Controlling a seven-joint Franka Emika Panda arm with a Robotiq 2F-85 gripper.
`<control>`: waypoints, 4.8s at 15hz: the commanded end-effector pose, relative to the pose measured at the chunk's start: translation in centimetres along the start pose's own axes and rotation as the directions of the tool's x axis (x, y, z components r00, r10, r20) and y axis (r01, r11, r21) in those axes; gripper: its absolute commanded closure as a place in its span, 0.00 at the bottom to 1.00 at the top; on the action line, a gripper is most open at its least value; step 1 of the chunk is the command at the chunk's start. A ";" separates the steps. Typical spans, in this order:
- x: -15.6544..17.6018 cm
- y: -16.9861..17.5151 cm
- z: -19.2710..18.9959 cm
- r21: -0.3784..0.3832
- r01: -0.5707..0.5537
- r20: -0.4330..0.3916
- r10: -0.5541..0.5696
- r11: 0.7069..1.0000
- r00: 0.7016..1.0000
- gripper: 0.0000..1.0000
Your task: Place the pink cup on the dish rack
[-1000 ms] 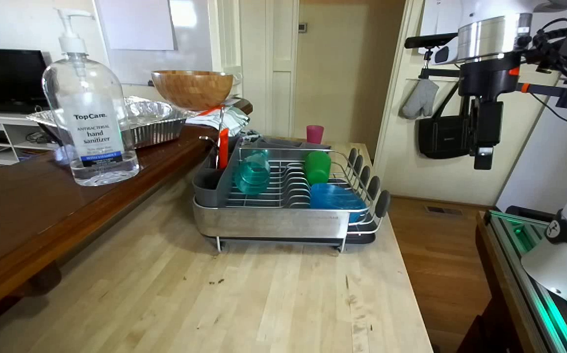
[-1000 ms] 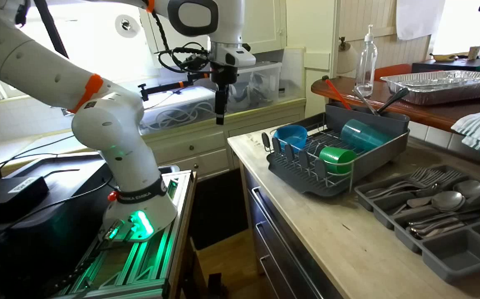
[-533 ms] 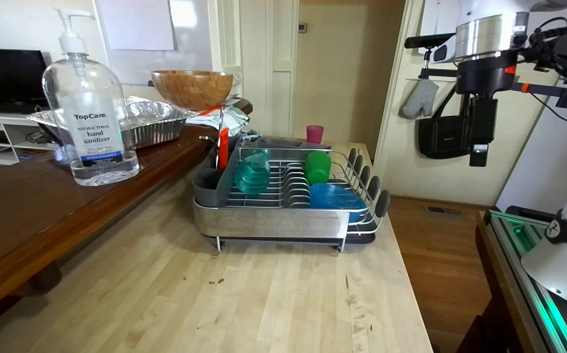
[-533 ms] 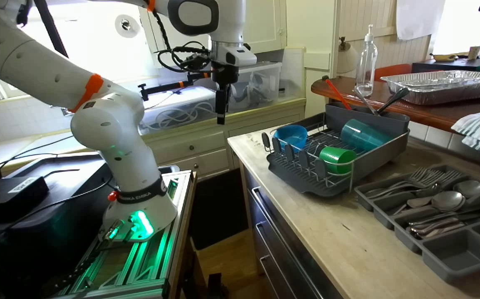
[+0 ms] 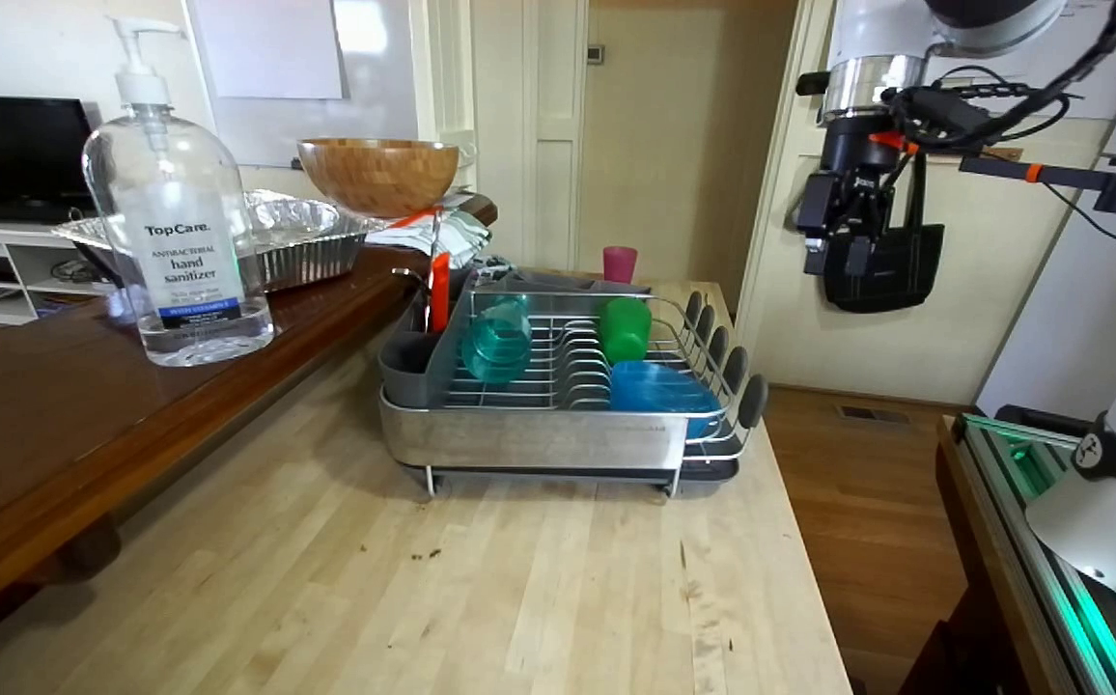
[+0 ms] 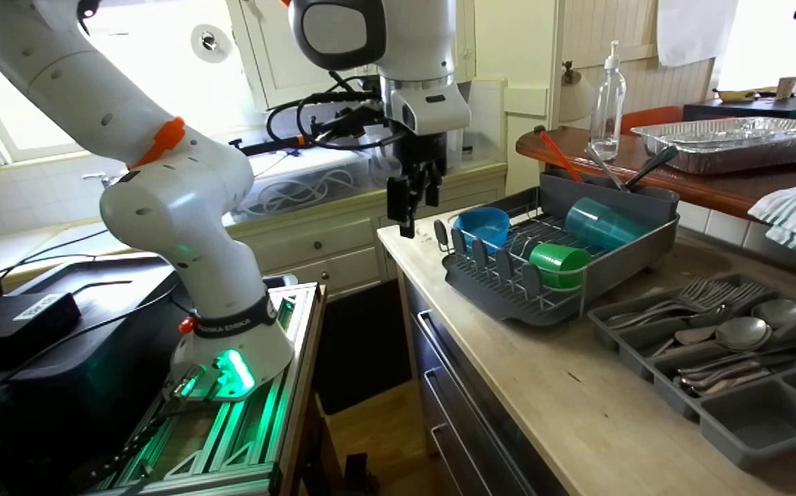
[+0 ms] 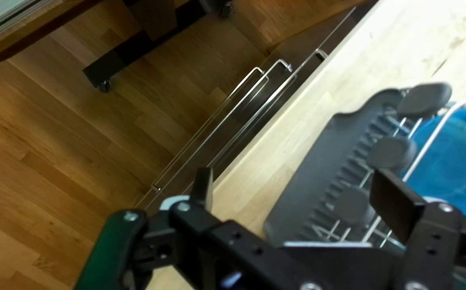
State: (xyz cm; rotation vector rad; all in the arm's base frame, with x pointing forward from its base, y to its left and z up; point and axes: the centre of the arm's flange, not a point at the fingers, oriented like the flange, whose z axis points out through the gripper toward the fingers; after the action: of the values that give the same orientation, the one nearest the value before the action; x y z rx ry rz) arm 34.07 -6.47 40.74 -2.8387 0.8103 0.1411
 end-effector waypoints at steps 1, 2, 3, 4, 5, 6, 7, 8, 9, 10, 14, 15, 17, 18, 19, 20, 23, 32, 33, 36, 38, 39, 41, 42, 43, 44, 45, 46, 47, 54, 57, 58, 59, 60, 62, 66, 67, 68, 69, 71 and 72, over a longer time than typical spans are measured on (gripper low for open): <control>7.8 1.7 -0.9 0.015 -0.197 0.034 0.197 0.980 0.980 0.00; 9.5 2.7 -1.4 0.019 -0.246 0.054 0.245 0.969 0.968 0.00; 11.1 3.6 -1.5 0.021 -0.293 0.068 0.291 0.956 0.954 0.00; 12.7 4.7 -1.5 0.022 -0.337 0.085 0.334 0.941 0.939 0.00; 14.3 6.0 -1.7 0.021 -0.381 0.097 0.377 0.924 0.921 0.00; 15.3 6.8 -1.4 0.025 -0.409 0.130 0.403 0.912 0.906 0.00; 11.3 6.2 -1.2 0.028 -0.338 0.054 0.336 0.941 0.940 0.00; 12.6 7.0 -1.0 0.026 -0.363 0.072 0.360 0.931 0.930 0.00; 13.5 7.5 -0.8 0.021 -0.378 0.086 0.375 0.926 0.923 0.00; 14.0 7.7 -0.6 0.017 -0.384 0.092 0.381 0.923 0.920 0.00; 17.3 6.7 0.3 -0.011 -0.583 0.175 0.575 0.813 0.799 0.00; 19.0 7.7 0.3 -0.016 -0.624 0.171 0.617 0.782 0.769 0.00; 21.9 9.6 -0.2 -0.015 -0.697 0.163 0.690 0.717 0.705 0.00; 23.4 10.8 -0.5 -0.012 -0.733 0.158 0.725 0.680 0.671 0.00; 25.0 12.1 -0.9 -0.008 -0.766 0.153 0.758 0.643 0.635 0.00; 26.5 13.3 -1.1 -0.005 -0.798 0.149 0.789 0.603 0.596 0.00; 30.8 17.0 -2.0 0.014 -0.881 0.136 0.872 0.473 0.471 0.00; 33.0 19.4 -2.0 0.024 -0.941 0.083 0.937 0.338 0.339 0.00; 34.1 20.1 -2.3 0.040 -0.948 0.082 0.945 0.316 0.318 0.00; 38.3 22.5 -4.4 0.096 -0.972 0.088 0.970 0.216 0.225 0.00; 40.4 23.7 -5.2 0.129 -0.978 0.100 0.979 0.164 0.178 0.00; 41.6 24.3 -5.5 0.134 -0.982 0.107 0.983 0.136 0.151 0.00; 43.7 24.6 -5.9 0.145 -0.984 0.122 0.986 0.099 0.117 0.00; 44.6 24.6 -6.0 0.152 -0.984 0.128 0.985 0.092 0.112 0.00; 45.5 24.4 -6.0 0.157 -0.983 0.143 0.982 0.097 0.120 0.00; 46.5 24.3 -6.1 0.155 -0.982 0.157 0.978 0.111 0.135 0.00; 47.2 24.2 -5.7 0.146 -0.981 0.176 0.972 0.131 0.156 0.00; 47.9 24.5 -5.5 0.136 -0.979 0.187 0.966 0.152 0.176 0.00; 48.4 24.8 -5.0 0.124 -0.976 0.208 0.958 0.176 0.199 0.00; 46.4 31.0 0.3 0.125 -0.992 0.270 0.963 -0.028 0.007 0.00; 46.3 32.0 2.1 0.093 -0.978 0.311 0.939 -0.186 -0.149 0.00; 46.3 32.2 2.6 0.084 -0.969 0.324 0.926 -0.234 -0.195 0.00; 46.2 32.3 2.7 0.074 -0.957 0.339 0.910 -0.280 -0.240 0.00; 46.1 32.1 2.6 0.061 -0.944 0.352 0.892 -0.323 -0.283 0.00; 44.7 32.0 2.8 0.053 -0.960 0.325 0.914 -0.275 -0.244 0.00; 45.2 31.5 3.9 0.081 -0.931 0.376 0.876 -0.355 -0.301 0.00; 45.5 31.2 4.5 0.093 -0.930 0.388 0.873 -0.357 -0.296 0.00; 45.8 30.7 5.2 0.099 -0.928 0.411 0.864 -0.360 -0.291 0.00; 46.2 30.3 5.8 0.111 -0.922 0.429 0.855 -0.370 -0.292 0.00; 46.8 29.6 6.8 0.124 -0.914 0.468 0.835 -0.386 -0.289 0.00; 47.1 29.2 7.2 0.127 -0.910 0.490 0.823 -0.395 -0.289 0.00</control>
State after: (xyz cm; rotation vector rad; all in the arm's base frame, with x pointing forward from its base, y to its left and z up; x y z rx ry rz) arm 57.31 -54.44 24.30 -0.8077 2.5177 0.3269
